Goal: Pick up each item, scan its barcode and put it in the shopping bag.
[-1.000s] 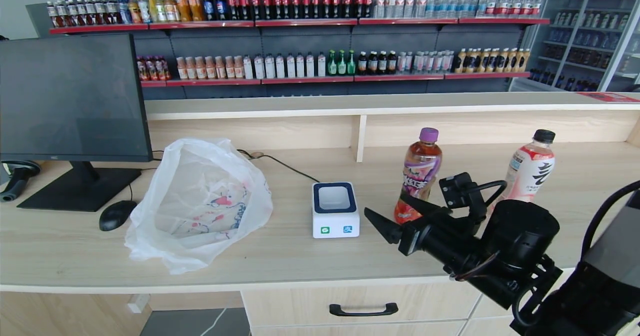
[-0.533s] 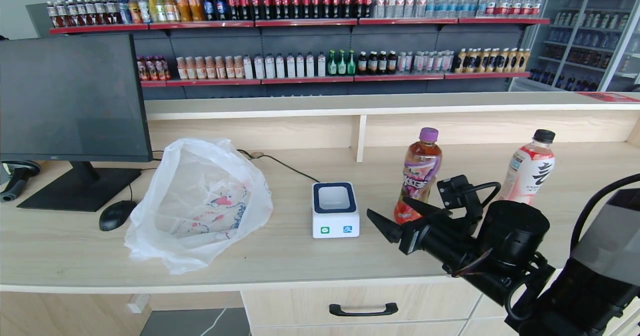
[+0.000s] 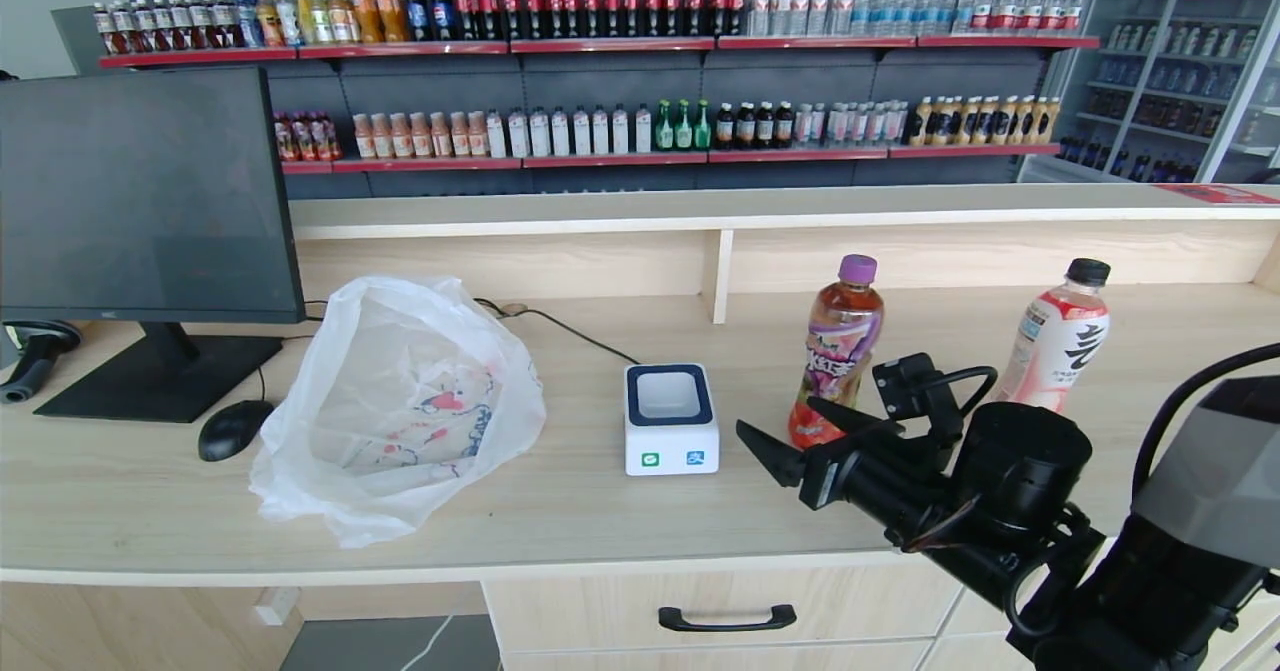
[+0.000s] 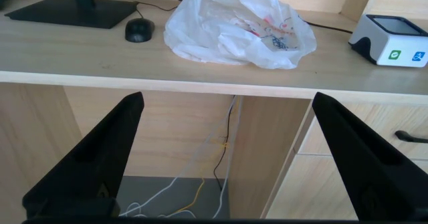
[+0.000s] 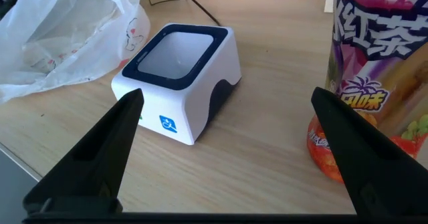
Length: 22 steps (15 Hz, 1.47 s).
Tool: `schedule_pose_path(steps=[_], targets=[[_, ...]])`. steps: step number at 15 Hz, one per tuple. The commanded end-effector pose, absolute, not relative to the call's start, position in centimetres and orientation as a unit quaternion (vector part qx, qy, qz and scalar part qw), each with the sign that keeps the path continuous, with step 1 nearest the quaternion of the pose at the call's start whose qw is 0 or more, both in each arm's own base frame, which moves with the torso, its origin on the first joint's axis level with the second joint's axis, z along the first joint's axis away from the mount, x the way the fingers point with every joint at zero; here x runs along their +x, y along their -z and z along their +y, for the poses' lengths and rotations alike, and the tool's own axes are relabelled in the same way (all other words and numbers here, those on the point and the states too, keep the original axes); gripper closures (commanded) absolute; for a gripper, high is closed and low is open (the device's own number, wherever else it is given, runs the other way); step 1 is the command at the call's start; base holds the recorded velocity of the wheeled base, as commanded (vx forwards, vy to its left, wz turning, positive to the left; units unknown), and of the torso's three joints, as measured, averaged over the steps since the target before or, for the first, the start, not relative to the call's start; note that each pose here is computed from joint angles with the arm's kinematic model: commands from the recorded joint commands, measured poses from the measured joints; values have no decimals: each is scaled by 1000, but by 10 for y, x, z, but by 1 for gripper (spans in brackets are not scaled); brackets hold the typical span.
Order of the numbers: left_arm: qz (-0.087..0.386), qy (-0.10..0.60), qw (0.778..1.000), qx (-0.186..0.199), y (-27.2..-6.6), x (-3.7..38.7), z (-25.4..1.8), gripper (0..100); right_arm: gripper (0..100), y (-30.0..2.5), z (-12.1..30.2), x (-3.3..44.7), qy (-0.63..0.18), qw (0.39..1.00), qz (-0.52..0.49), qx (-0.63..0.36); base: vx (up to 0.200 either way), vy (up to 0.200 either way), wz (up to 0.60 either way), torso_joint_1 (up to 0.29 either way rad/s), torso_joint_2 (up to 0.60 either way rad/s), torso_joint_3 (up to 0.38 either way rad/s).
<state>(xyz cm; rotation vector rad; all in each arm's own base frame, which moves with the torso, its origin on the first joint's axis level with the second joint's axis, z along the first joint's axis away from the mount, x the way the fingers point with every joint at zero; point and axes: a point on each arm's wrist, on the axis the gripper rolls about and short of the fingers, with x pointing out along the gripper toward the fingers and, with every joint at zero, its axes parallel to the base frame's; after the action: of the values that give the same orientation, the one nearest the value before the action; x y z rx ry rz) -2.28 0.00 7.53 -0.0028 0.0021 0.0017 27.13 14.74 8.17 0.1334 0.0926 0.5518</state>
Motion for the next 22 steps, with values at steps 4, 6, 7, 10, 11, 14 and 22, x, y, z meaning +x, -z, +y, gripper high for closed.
schedule_pose_path(steps=[4,6,7,10,11,14,22], targets=[[1,-2,1000,-2,-75,-23,0,0,0,-82,145,272,-268,960,45,65,0,0,0,0,0,0],[1,-2,1000,-2,-75,-23,0,0,0,-81,144,272,-268,960,47,64,0,0,0,0,0,0],[1,-2,1000,-2,-75,-23,0,0,0,-81,144,271,-268,960,47,64,0,0,0,0,0,0],[1,-2,1000,-2,-75,-23,0,0,0,-82,143,271,-266,961,46,65,0,0,0,0,0,0],[1,-1,1000,-2,-75,-23,0,0,0,-82,141,272,-261,962,46,65,0,0,0,0,0,0],[1,-2,1000,-2,-75,-23,0,0,0,-83,137,273,-254,964,44,64,0,0,0,0,0,0],[1,-2,1000,-2,-75,-23,0,0,0,-85,129,274,-243,967,42,65,0,0,0,0,0,0]])
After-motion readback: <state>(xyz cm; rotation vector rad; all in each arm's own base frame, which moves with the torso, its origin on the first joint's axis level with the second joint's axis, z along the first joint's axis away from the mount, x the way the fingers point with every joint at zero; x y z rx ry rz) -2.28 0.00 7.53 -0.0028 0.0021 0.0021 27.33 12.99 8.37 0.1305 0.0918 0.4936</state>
